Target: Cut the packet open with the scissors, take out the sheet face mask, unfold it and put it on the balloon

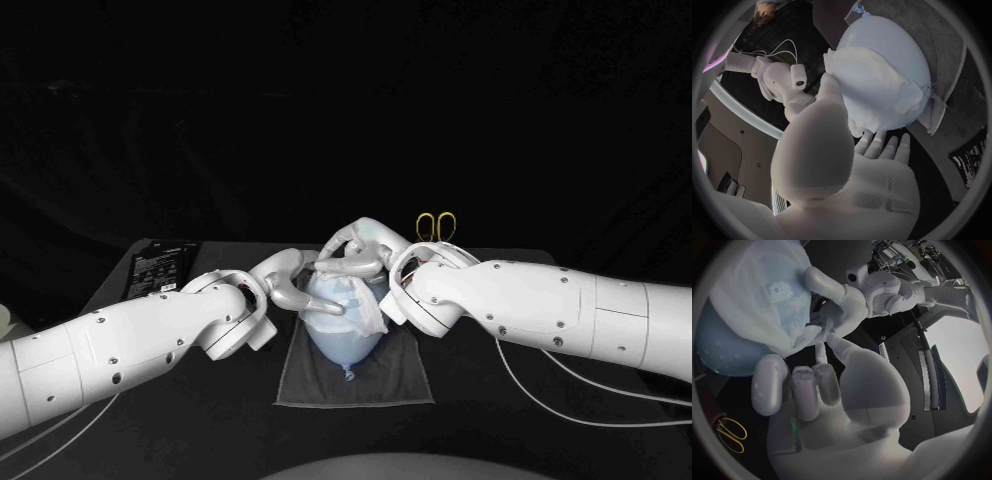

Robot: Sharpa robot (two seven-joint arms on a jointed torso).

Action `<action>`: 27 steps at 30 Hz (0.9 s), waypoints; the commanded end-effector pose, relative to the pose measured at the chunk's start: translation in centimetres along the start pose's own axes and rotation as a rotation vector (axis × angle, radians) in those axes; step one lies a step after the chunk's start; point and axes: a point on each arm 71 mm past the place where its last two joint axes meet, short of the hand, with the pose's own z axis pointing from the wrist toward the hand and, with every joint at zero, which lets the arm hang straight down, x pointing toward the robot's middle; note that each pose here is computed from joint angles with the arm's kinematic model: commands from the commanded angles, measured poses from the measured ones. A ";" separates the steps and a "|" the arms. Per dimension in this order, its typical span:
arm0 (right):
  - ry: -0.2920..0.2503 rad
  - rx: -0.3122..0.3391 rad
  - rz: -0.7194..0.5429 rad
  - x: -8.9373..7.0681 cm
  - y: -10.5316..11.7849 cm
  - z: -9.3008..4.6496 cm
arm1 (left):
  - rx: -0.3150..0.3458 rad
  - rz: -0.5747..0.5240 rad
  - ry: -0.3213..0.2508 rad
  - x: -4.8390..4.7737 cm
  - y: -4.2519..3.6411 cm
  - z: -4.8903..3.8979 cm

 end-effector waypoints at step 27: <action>-0.093 -0.155 -0.014 -2.9 -1.1 -3.1 | -0.015 -0.007 0.031 0.29 0.28 -0.34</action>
